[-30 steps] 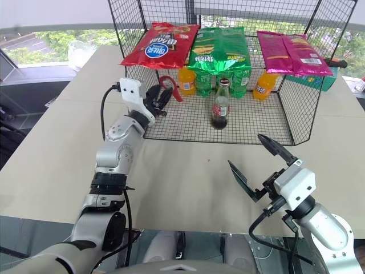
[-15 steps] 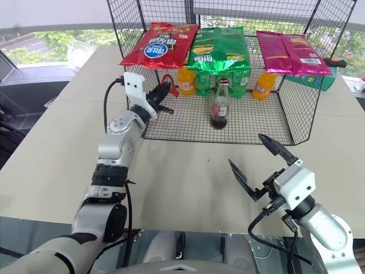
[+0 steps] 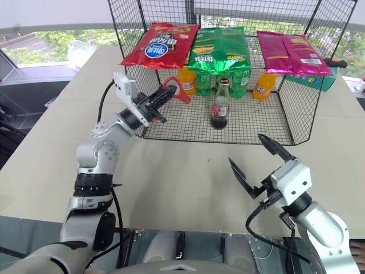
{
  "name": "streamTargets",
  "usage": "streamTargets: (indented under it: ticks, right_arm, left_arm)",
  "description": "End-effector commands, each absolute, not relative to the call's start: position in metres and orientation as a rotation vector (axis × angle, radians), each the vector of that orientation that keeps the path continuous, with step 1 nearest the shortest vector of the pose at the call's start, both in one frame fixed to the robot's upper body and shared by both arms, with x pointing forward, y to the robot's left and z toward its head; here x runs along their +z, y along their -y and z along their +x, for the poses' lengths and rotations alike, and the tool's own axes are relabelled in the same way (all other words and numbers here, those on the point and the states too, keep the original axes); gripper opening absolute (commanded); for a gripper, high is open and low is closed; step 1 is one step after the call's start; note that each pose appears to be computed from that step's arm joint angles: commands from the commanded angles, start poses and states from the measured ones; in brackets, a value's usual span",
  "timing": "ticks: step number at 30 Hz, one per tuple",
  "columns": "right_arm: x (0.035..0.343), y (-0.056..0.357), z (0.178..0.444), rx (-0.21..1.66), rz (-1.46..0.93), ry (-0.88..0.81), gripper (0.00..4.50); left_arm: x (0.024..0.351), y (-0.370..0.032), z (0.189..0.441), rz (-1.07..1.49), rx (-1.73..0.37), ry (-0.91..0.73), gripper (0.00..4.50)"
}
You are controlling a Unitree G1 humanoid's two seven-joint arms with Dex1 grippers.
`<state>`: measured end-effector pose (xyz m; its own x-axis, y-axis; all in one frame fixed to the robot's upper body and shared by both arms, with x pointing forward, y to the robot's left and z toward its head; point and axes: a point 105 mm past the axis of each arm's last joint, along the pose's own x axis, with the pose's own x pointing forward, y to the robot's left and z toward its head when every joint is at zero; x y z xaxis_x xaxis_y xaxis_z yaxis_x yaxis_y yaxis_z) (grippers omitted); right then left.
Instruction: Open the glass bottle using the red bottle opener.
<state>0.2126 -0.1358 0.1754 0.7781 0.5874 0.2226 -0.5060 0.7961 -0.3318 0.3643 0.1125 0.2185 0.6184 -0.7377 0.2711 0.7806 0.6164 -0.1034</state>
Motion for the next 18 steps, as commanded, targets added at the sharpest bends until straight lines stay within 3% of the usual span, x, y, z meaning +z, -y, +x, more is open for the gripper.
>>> streamTargets:
  ticks: [1, 7, 15, 18]
  right_arm:
    - [0.181, 0.133, 0.218, 0.577, -0.289, 0.267, 4.50]
    - [0.201, 0.104, 0.231, 0.822, -0.008, 0.172, 4.50]
    - [0.219, 0.067, 0.232, 1.176, 0.203, 0.032, 4.50]
    - [0.224, 0.058, 0.229, 1.261, 0.233, -0.002, 3.17]
  left_arm:
    - [0.239, -0.114, 0.348, -0.298, -0.992, 0.241, 0.05]
    - [0.236, -0.114, 0.299, -0.606, -1.318, 0.040, 0.05]
    - [0.240, -0.105, 0.267, -0.587, -1.438, 0.011, 0.05]
    - [0.239, -0.099, 0.259, -0.557, -1.464, 0.009, 0.00]
